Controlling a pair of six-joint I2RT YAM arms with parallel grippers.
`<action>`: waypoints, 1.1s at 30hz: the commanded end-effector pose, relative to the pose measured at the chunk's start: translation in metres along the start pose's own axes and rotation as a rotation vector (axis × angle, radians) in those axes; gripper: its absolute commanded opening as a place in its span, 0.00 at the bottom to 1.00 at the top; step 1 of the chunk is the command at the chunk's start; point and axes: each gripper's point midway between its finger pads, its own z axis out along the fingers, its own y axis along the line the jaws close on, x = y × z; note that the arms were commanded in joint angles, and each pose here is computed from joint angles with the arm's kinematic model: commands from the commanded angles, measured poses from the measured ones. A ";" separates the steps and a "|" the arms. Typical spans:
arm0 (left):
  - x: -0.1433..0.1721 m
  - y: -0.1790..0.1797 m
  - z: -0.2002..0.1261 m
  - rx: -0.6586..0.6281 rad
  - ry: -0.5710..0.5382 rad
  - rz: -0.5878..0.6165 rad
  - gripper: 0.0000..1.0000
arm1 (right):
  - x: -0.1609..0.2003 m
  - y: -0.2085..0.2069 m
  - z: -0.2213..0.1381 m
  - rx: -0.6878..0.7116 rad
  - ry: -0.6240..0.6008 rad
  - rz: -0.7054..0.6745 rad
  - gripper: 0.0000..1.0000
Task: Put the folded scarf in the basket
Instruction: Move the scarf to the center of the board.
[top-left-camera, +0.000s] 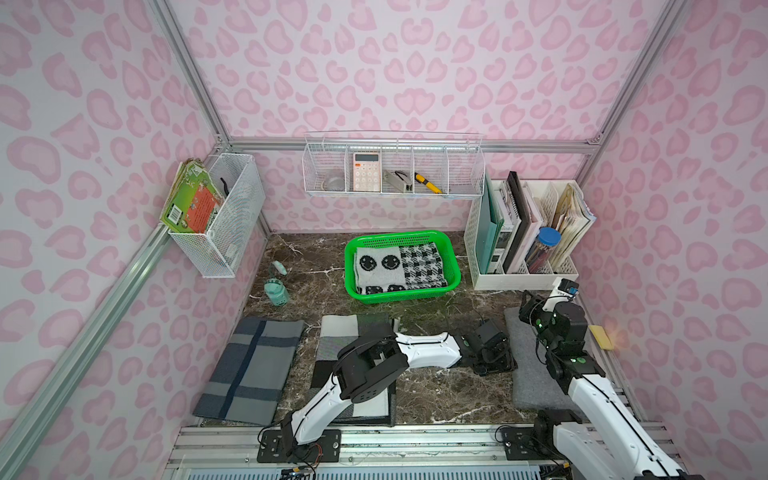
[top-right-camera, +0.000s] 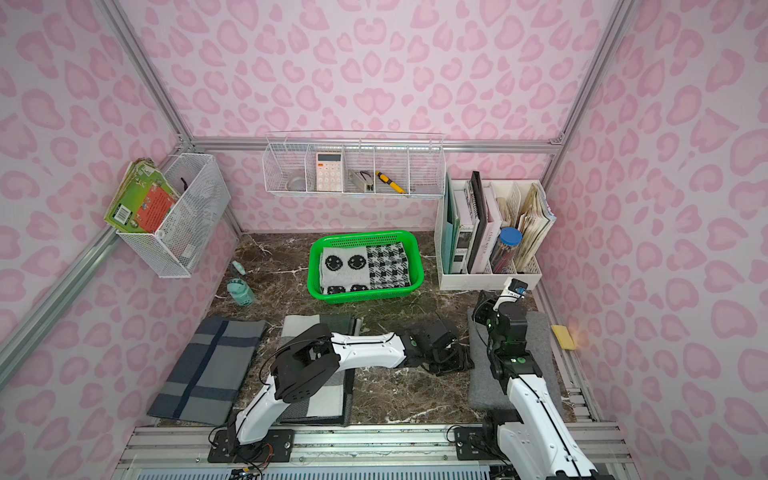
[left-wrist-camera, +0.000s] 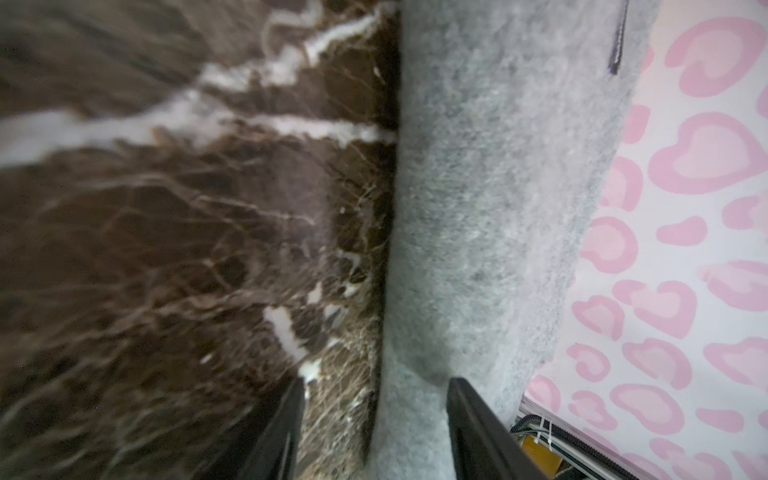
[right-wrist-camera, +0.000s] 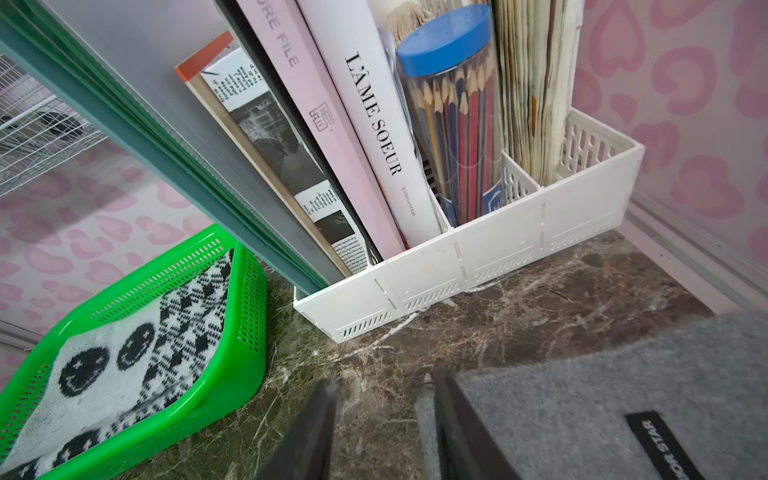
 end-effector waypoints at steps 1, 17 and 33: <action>0.003 -0.002 0.008 0.014 0.027 -0.014 0.59 | -0.006 0.004 0.000 -0.020 -0.026 0.005 0.43; -0.008 0.009 -0.011 -0.011 -0.010 0.001 0.00 | -0.001 0.003 0.003 -0.029 -0.012 0.009 0.44; -0.037 0.130 -0.187 -0.382 -0.245 -0.076 0.71 | 0.013 0.013 0.014 -0.088 0.053 -0.007 0.50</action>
